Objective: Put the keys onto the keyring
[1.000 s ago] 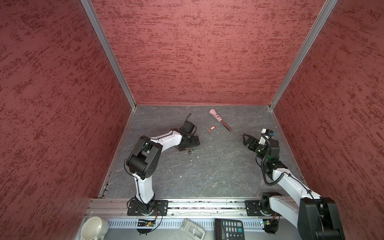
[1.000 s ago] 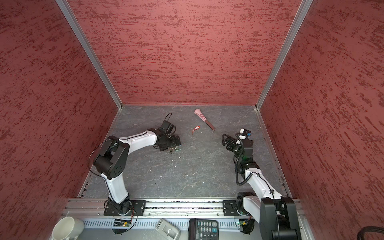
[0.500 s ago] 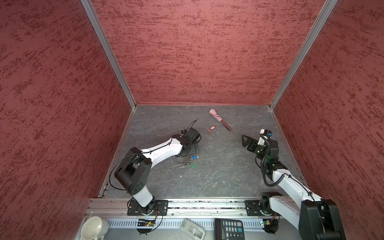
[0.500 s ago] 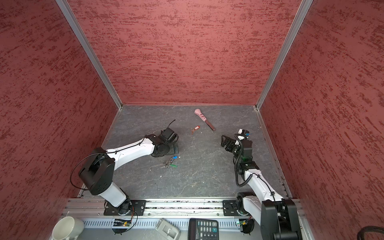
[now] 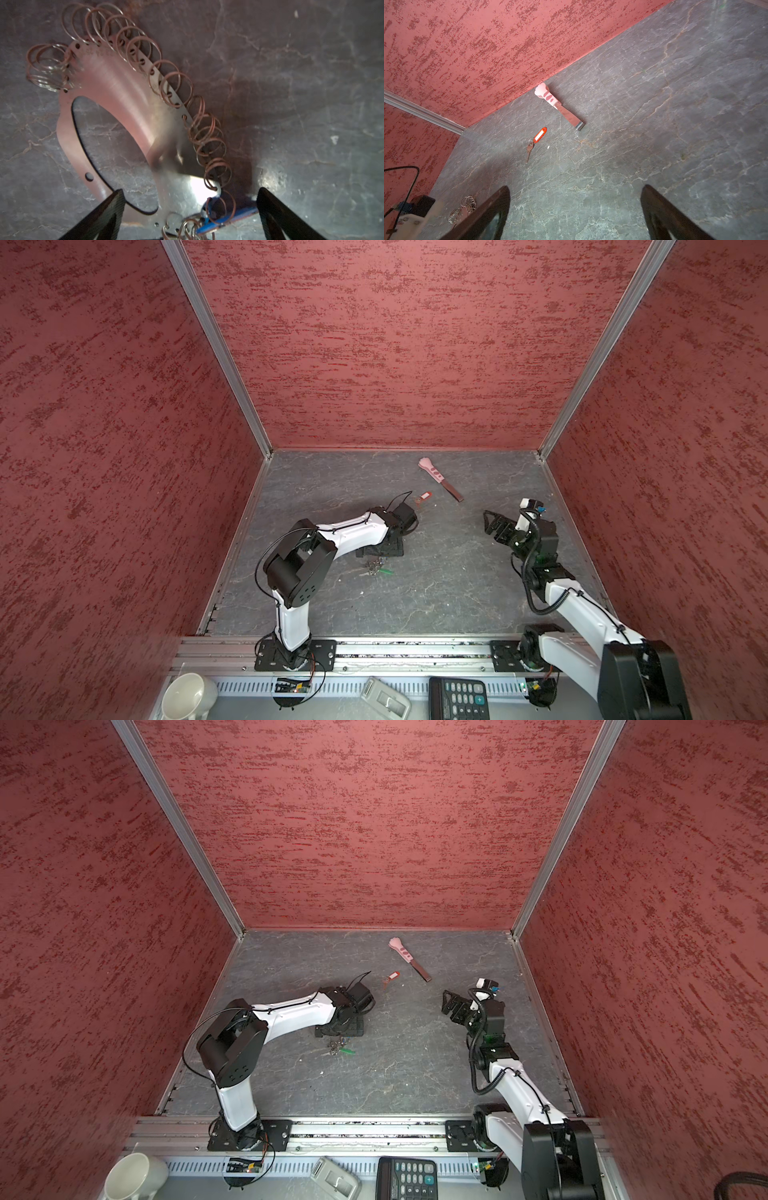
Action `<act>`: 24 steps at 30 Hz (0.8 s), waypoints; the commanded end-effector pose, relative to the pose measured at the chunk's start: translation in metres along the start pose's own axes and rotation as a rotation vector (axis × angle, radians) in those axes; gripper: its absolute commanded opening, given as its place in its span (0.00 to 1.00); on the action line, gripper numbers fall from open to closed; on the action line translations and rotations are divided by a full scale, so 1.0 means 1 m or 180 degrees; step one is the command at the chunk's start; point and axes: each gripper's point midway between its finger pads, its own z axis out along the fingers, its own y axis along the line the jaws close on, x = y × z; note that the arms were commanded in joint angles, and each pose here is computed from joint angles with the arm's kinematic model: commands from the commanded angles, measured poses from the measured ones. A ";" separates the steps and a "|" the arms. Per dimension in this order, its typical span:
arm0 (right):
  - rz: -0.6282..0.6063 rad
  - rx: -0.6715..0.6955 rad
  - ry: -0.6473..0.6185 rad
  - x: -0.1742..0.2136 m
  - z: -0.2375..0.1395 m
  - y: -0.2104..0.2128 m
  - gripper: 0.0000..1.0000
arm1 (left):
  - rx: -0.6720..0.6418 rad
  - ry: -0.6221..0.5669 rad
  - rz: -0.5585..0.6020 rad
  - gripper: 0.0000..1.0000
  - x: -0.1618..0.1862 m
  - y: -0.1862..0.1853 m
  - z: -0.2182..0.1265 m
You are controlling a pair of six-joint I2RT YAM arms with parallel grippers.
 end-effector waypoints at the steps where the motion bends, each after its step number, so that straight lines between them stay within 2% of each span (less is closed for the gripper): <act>1: 0.0005 -0.0030 0.0001 -0.002 0.000 0.004 0.99 | -0.0182 0.0057 0.0087 1.00 0.017 0.011 -0.007; 4: 0.0006 -0.0032 0.0006 -0.002 0.001 0.004 0.99 | -0.0195 0.0081 0.0136 0.99 0.031 0.014 -0.012; 14: 0.0031 -0.0007 0.0039 0.001 0.003 0.002 0.99 | -0.0099 0.0070 0.0053 0.84 0.059 0.023 -0.029; 20: 0.0053 -0.0050 0.0070 0.002 0.005 0.004 0.99 | 0.0095 -0.0175 -0.0136 0.83 0.026 0.008 -0.039; 24: 0.0052 -0.0047 0.0064 0.002 0.004 0.004 0.99 | 0.0131 -0.0175 -0.0192 0.86 0.005 -0.005 -0.026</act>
